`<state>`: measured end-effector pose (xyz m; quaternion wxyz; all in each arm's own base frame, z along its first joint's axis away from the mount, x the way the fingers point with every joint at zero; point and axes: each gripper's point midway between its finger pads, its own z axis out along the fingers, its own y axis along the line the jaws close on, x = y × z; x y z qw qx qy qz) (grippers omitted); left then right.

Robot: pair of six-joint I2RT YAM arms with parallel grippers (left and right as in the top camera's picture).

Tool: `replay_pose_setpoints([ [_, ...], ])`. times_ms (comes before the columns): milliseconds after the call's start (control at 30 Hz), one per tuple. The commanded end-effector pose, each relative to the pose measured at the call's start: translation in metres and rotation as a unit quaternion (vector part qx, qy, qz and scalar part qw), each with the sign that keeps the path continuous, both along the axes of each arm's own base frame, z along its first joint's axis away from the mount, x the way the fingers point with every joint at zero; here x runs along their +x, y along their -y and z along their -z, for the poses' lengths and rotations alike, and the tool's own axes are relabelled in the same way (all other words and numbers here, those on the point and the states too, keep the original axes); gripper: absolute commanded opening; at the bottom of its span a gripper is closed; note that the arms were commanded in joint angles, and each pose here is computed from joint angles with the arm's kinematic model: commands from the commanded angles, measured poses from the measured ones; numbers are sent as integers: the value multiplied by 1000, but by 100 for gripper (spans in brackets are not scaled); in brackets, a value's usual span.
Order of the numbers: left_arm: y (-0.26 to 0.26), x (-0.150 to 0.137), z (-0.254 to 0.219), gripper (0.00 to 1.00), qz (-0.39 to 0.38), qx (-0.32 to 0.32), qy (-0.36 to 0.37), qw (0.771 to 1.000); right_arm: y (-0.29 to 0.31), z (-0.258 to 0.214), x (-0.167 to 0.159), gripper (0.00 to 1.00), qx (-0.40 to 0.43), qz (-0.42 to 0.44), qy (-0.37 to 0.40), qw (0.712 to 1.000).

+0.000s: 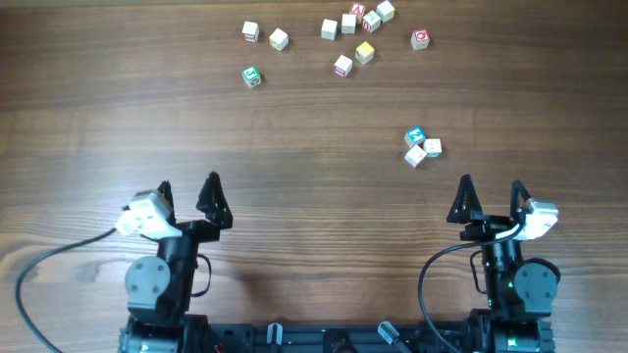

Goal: Form a circle

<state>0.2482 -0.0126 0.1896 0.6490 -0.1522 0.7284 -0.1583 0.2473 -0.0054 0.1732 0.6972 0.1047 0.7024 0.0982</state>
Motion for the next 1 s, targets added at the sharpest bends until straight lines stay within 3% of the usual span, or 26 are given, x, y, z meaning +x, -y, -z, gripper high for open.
replay_pose_setpoints([
  [0,-14,-2,18,100,-29,34,13,999,-1,-3,-1,100,2,-2,6,1000],
  [133,-24,-2,29,100,-49,54,23,997,-1,-3,-1,100,1,-2,6,1000],
  [300,-7,-2,33,100,8,116,20,993,-1,-3,-1,100,2,-2,6,1000],
  [967,-5,-2,33,100,15,115,21,993,-1,-3,-1,100,1,-2,6,1000],
])
